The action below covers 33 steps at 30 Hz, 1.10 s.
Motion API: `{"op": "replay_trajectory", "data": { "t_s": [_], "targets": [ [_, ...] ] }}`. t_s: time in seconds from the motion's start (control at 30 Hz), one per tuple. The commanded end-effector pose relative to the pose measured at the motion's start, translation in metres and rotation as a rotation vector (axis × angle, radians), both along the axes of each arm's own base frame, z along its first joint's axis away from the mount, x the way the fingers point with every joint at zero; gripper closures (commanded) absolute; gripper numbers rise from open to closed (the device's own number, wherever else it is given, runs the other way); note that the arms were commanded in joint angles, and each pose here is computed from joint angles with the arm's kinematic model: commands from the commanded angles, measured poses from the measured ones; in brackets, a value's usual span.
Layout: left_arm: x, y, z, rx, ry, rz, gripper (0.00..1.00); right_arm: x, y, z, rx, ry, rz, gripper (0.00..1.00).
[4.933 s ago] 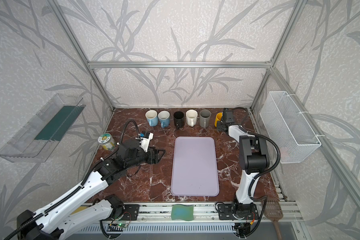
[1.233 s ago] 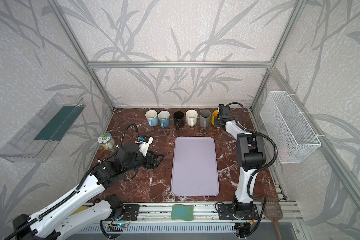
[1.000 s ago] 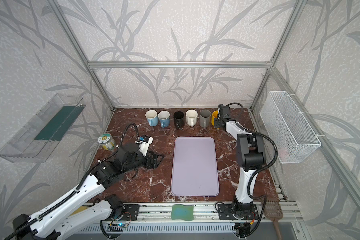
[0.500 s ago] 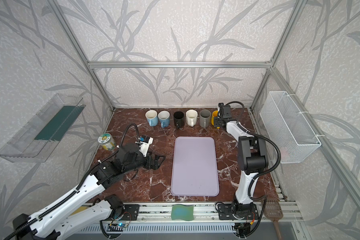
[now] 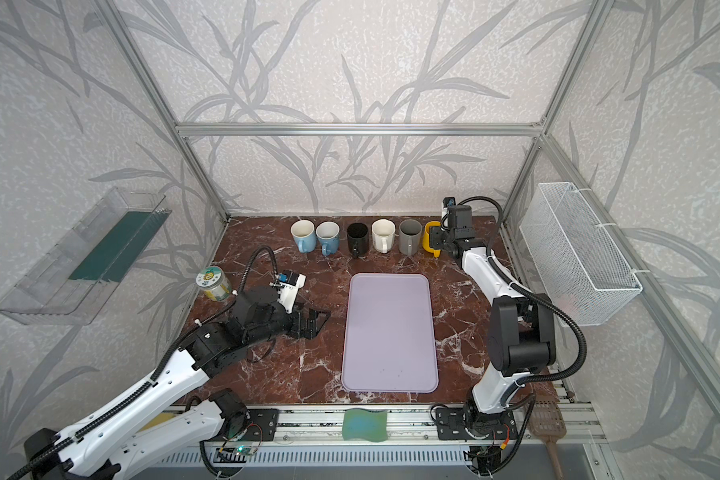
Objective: Turn the mug right side up
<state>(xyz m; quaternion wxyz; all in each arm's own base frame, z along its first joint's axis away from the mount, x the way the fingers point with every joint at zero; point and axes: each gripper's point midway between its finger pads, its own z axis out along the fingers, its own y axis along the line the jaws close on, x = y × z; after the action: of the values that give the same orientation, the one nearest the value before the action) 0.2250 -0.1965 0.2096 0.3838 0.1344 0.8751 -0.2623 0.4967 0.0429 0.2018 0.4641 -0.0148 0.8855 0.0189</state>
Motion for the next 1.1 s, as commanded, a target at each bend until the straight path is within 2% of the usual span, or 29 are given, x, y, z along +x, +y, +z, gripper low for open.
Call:
{"op": "replay_trajectory", "data": {
  "t_s": [0.0,0.33,0.53,0.67,0.9,1.07],
  "targets": [
    [0.004,0.003,0.02,0.011,-0.059,0.012,0.01,-0.015,0.004,0.02,0.039,-0.038,0.012,0.02],
    [0.015,0.021,0.047,0.109,-0.097,0.09,0.01,-0.065,-0.001,0.051,0.057,-0.154,0.012,0.01],
    [0.033,0.042,0.069,0.2,-0.205,0.187,0.01,-0.095,-0.008,0.066,0.055,-0.224,-0.006,0.01],
    [0.044,0.045,0.07,0.272,-0.296,0.184,0.01,-0.113,-0.011,0.068,0.057,-0.253,-0.013,0.01],
    [0.063,0.087,0.089,0.37,-0.489,0.397,0.01,-0.126,-0.024,0.052,0.097,-0.254,-0.068,0.01],
    [0.07,0.117,0.089,0.426,-0.602,0.522,0.01,-0.132,-0.025,0.044,0.091,-0.304,-0.06,0.01]
  ]
}}
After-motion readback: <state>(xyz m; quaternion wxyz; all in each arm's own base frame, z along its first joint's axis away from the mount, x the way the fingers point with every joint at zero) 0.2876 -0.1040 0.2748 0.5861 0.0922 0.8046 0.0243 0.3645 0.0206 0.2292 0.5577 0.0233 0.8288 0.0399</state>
